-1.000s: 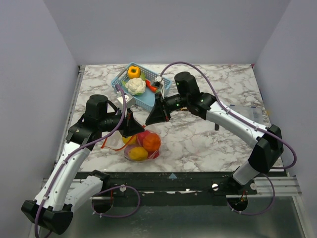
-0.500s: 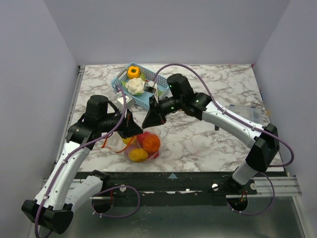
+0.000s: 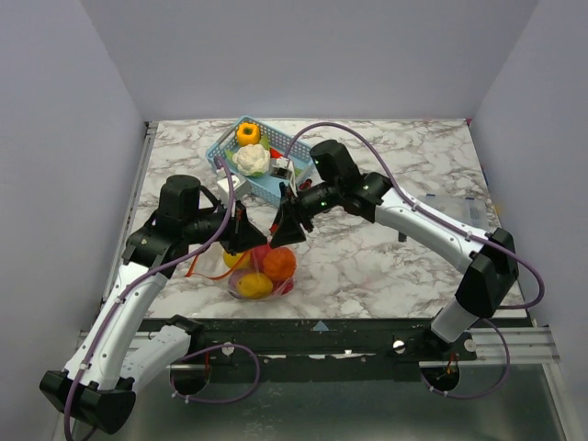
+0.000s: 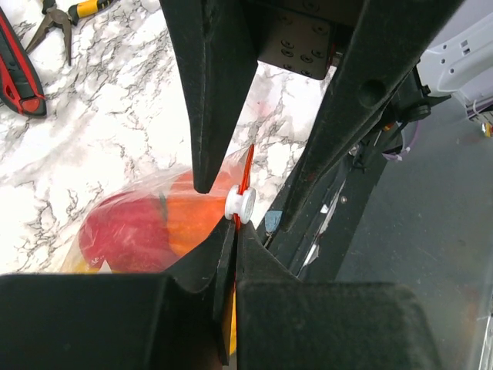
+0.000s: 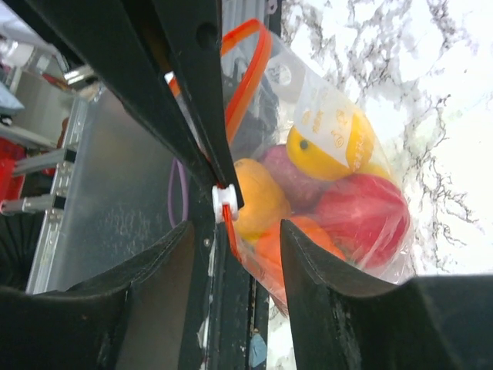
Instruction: Place the food in the zip-top bag and seal the zipper
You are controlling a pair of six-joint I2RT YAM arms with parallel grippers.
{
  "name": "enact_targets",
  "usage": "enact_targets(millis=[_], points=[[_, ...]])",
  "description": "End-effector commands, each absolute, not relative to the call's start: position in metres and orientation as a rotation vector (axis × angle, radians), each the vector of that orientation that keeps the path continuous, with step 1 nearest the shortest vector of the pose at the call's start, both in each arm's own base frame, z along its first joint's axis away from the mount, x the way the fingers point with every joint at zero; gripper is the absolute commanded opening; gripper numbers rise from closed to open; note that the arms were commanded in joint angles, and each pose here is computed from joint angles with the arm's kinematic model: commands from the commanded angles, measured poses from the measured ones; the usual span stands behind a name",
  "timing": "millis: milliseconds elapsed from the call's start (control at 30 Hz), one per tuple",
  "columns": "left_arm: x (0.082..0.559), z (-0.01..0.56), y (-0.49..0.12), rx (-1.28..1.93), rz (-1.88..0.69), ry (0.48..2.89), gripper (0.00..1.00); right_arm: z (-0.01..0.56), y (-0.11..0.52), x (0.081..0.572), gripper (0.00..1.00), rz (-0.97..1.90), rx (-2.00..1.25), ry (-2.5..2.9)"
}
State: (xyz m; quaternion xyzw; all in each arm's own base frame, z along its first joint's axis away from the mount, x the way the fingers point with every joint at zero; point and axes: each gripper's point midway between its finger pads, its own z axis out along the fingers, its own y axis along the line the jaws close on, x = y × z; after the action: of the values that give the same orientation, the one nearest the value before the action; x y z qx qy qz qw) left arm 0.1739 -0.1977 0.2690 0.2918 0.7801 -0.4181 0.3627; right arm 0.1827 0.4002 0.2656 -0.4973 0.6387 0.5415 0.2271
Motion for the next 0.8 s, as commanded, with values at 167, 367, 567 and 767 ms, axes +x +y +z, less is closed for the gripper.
enact_targets(millis=[167,367,567,767], points=[[0.171,0.282,-0.205,0.816,-1.121,1.927,0.00,0.275,0.387,0.161,0.46,1.520,-1.547,1.603],[0.170,0.280,-0.205,0.824,-1.124,1.930,0.00,0.271,0.394,0.174,0.32,1.473,-1.569,1.620],[0.169,0.279,-0.205,0.827,-1.123,1.933,0.00,0.270,0.398,0.176,0.17,1.499,-1.594,1.621],[0.168,0.280,-0.205,0.831,-1.121,1.929,0.00,0.267,0.395,0.175,0.19,1.474,-1.612,1.621]])
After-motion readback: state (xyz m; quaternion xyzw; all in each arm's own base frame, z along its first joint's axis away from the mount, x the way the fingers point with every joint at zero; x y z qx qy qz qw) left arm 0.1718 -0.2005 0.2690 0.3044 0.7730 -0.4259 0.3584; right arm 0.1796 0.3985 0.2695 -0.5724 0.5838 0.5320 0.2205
